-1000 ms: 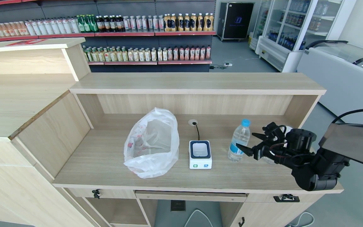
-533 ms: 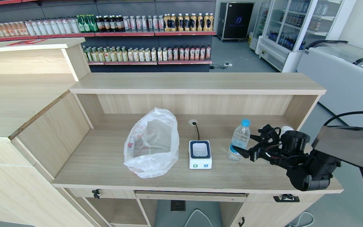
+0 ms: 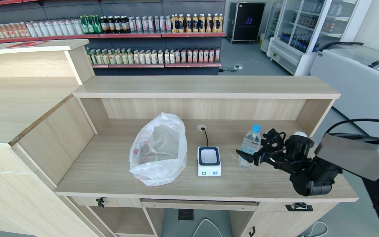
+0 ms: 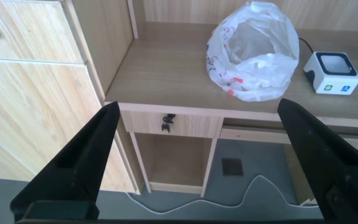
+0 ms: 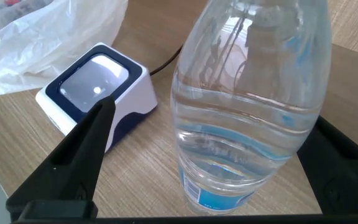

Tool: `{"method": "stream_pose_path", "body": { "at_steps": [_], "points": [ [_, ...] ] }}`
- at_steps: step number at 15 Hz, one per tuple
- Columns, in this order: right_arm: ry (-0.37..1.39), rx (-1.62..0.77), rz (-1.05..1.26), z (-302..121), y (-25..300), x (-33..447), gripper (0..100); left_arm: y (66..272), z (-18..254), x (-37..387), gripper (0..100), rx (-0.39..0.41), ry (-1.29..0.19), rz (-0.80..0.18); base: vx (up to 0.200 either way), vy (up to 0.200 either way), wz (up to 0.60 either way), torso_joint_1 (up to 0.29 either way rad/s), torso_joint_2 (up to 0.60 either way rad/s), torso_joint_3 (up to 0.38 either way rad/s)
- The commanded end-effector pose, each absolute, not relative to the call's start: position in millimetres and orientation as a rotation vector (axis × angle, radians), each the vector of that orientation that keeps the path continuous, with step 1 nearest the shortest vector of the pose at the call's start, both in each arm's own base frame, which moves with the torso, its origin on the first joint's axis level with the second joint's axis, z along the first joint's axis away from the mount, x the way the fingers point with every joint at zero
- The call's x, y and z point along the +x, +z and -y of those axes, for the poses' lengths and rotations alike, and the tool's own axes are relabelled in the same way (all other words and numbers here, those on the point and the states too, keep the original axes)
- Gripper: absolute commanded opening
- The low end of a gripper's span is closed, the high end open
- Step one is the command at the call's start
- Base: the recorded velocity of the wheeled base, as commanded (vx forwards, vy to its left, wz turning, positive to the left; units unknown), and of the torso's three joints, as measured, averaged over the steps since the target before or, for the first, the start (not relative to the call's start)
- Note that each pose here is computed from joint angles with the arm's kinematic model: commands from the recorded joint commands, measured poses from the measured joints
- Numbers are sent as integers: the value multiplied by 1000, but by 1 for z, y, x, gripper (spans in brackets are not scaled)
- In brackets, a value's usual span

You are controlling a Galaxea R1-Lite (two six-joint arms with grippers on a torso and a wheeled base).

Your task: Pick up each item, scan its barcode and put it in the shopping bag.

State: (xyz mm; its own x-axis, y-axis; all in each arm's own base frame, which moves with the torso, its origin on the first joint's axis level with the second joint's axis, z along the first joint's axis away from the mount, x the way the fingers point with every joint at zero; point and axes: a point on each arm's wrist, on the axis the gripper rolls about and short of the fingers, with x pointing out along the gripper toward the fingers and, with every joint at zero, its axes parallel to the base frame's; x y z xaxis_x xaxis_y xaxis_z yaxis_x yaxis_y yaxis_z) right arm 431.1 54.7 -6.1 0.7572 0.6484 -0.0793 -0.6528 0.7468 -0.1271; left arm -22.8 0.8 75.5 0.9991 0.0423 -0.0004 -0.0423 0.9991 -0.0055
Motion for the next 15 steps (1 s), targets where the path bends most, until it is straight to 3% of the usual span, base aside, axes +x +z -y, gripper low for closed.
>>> {"method": "stream_pose_path", "body": {
  "at_steps": [1, 15],
  "points": [
    [719, -146, -33, -58, -12, 435, 100, 75, -1, -23, 100, -6, 43, 0, 0, 0, 0, 0, 0, 0],
    [723, -117, -27, -61, -23, 446, 100, 75, -1, -23, 100, -6, 43, 0, 0, 0, 0, 0, 0, 0]
  ]
}}
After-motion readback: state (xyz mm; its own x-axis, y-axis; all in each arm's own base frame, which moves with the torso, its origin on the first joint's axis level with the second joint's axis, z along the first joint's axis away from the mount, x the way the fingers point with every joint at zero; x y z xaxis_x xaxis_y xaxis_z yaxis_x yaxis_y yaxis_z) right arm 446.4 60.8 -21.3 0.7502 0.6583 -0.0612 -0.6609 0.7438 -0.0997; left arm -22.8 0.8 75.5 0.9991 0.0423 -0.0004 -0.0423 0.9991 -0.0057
